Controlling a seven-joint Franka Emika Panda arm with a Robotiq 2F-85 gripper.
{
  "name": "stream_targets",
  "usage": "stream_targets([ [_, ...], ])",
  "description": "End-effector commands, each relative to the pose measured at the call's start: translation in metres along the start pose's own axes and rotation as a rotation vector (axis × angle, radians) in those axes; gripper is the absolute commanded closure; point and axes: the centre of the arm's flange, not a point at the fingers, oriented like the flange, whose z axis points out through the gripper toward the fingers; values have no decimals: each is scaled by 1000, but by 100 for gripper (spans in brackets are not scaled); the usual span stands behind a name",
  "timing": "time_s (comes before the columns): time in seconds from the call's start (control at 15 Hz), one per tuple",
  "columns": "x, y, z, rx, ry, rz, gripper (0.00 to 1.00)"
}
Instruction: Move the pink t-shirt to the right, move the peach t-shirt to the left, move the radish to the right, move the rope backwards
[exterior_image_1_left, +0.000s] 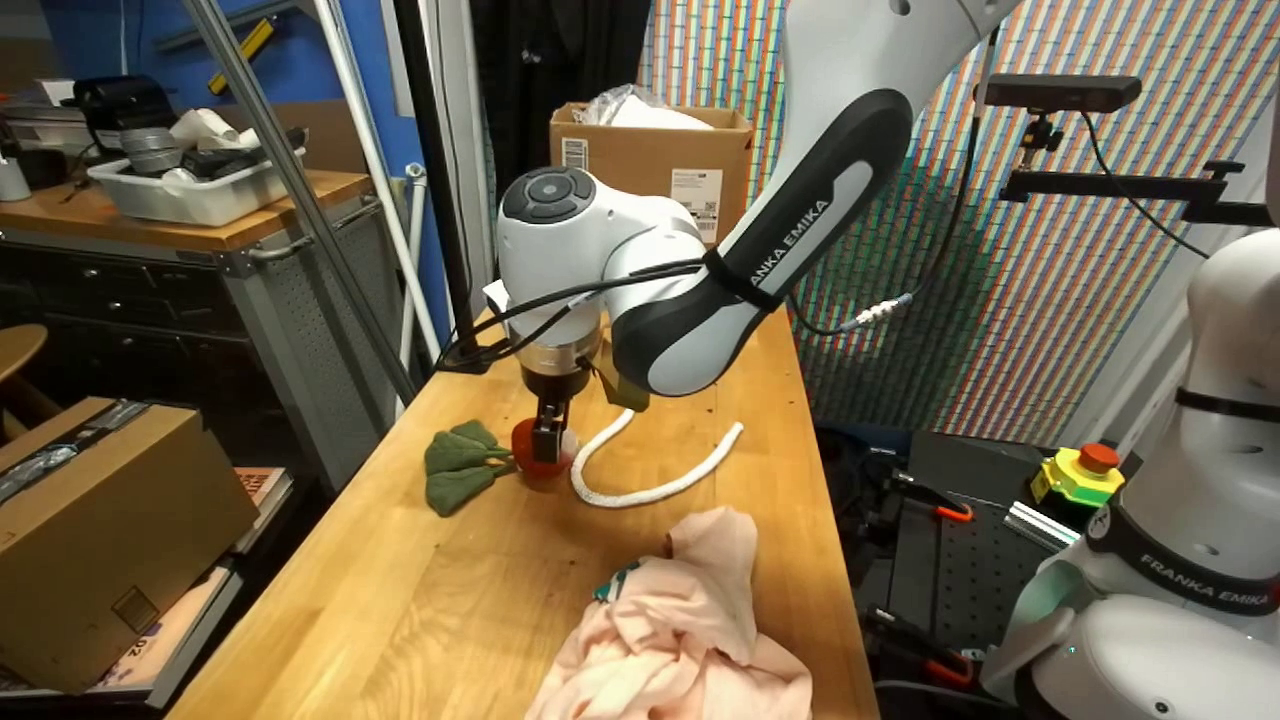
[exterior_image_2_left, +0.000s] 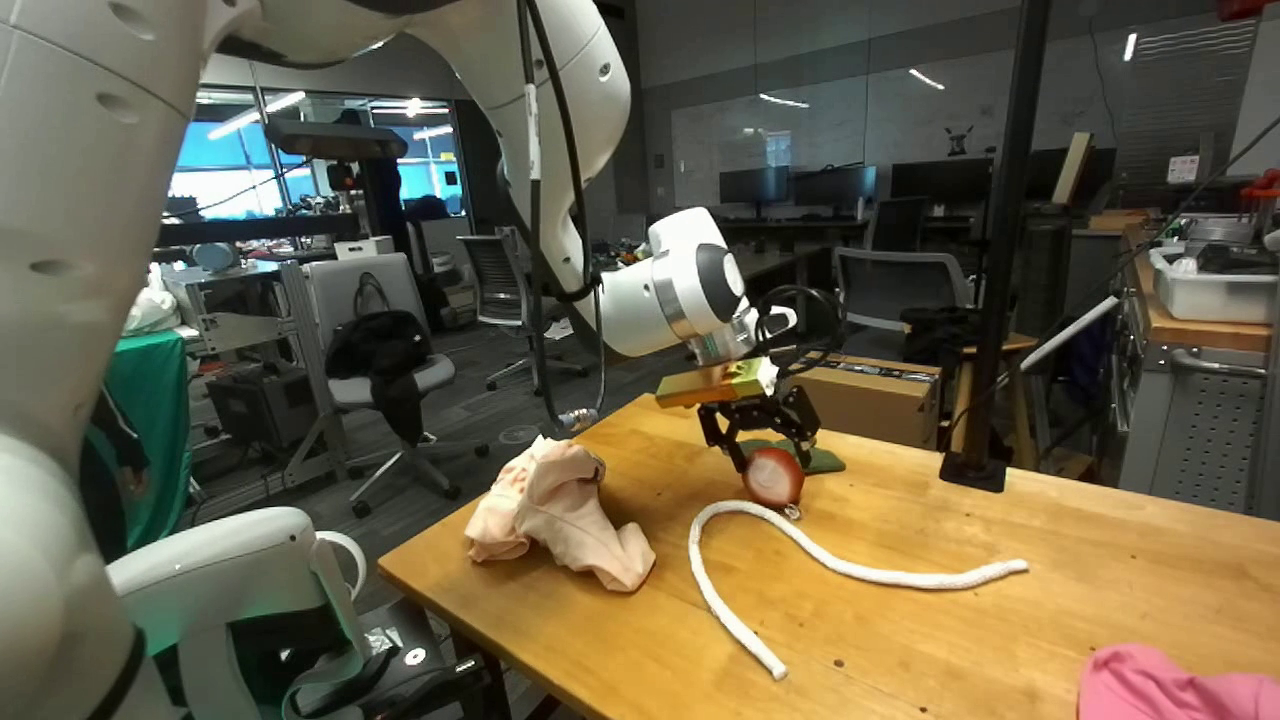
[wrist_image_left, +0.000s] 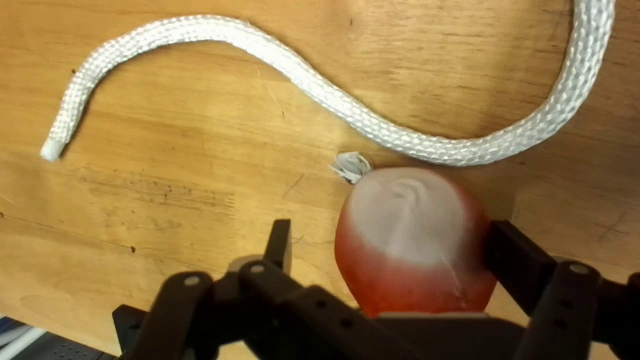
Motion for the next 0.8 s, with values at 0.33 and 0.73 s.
stream_targets([
  [0.33,15,10,8,141,73,0,0],
  [0.73,20,11,8,218,85,-38,0],
])
